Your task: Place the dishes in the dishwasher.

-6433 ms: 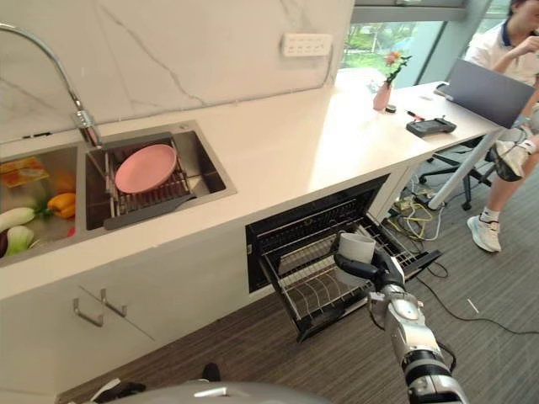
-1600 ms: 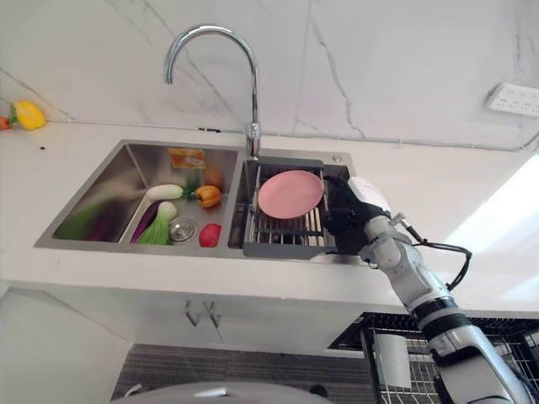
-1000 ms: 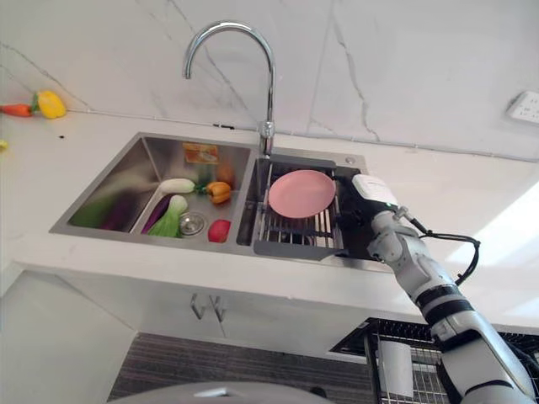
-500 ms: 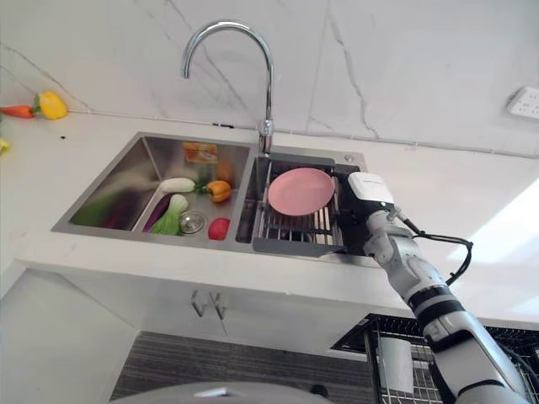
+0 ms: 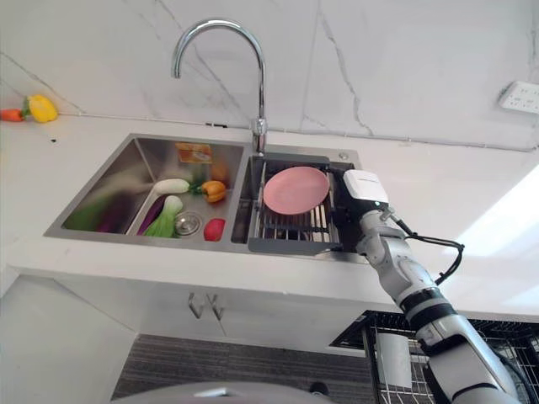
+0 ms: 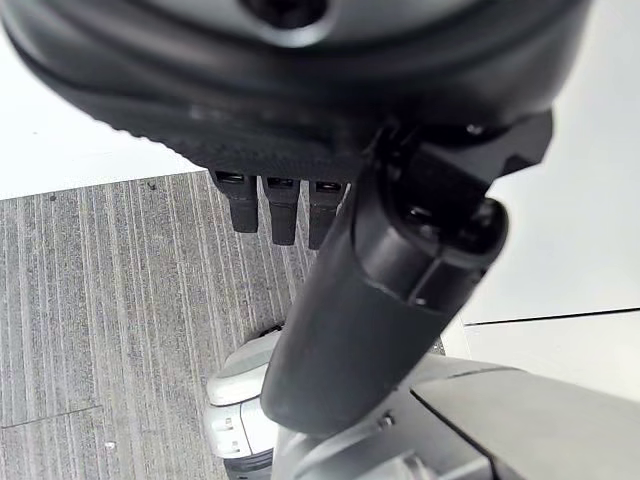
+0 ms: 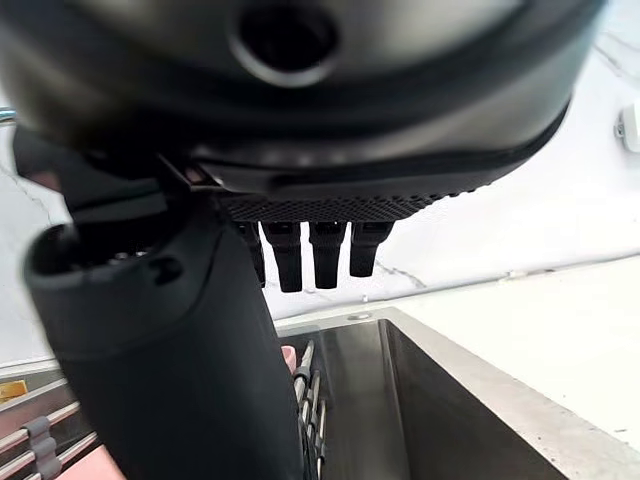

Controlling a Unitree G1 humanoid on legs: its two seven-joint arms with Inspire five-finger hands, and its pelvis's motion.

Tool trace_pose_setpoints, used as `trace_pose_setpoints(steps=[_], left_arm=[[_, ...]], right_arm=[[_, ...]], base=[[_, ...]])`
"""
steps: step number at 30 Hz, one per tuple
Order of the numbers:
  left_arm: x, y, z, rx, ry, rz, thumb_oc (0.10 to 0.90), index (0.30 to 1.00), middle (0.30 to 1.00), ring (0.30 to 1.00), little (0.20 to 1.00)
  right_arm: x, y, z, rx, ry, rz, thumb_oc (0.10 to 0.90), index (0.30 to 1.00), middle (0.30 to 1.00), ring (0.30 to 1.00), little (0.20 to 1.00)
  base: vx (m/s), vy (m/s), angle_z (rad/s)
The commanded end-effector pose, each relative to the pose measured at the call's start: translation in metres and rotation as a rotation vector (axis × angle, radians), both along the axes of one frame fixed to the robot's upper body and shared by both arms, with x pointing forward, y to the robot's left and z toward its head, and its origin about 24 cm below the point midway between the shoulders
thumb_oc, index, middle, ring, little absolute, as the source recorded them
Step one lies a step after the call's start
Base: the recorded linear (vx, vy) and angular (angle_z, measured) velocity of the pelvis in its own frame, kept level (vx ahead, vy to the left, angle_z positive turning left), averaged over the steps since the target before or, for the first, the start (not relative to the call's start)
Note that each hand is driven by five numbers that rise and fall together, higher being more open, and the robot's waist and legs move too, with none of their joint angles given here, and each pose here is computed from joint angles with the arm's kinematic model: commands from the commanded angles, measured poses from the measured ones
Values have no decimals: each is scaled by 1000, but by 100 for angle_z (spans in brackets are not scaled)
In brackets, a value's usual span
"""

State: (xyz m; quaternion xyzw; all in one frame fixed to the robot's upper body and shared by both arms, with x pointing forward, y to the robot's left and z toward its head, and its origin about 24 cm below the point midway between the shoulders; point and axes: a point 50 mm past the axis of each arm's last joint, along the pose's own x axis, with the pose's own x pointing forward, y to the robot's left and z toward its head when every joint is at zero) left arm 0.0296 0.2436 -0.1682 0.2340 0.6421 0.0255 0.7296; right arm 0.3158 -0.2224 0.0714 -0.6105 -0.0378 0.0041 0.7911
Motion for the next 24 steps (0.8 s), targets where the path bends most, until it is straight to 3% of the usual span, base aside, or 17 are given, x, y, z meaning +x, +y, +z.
trace_pose_setpoints(steps=[1,10,15,24], left_arm=[[21,8,3,43,-27,-43,800,900,900,900,900],[19,11,4,50,-23,-38,800,900,900,900,900],[18,13,5,51,-23,-35,800,900,900,900,900],[16,15,5,50,-16,-33,800,900,900,900,900]], right_arm=[[17,-4,102,41,-519,-55,800,900,900,900,900],[10,5,112,5,-568,-4,800,900,900,900,900],[10,3,109,-114,-524,2,800,900,900,900,900],[11,10,100,-88,-470,52,800,900,900,900,900]], base=[[0,0,0],[0,0,0],[0,0,0],[0,0,0]])
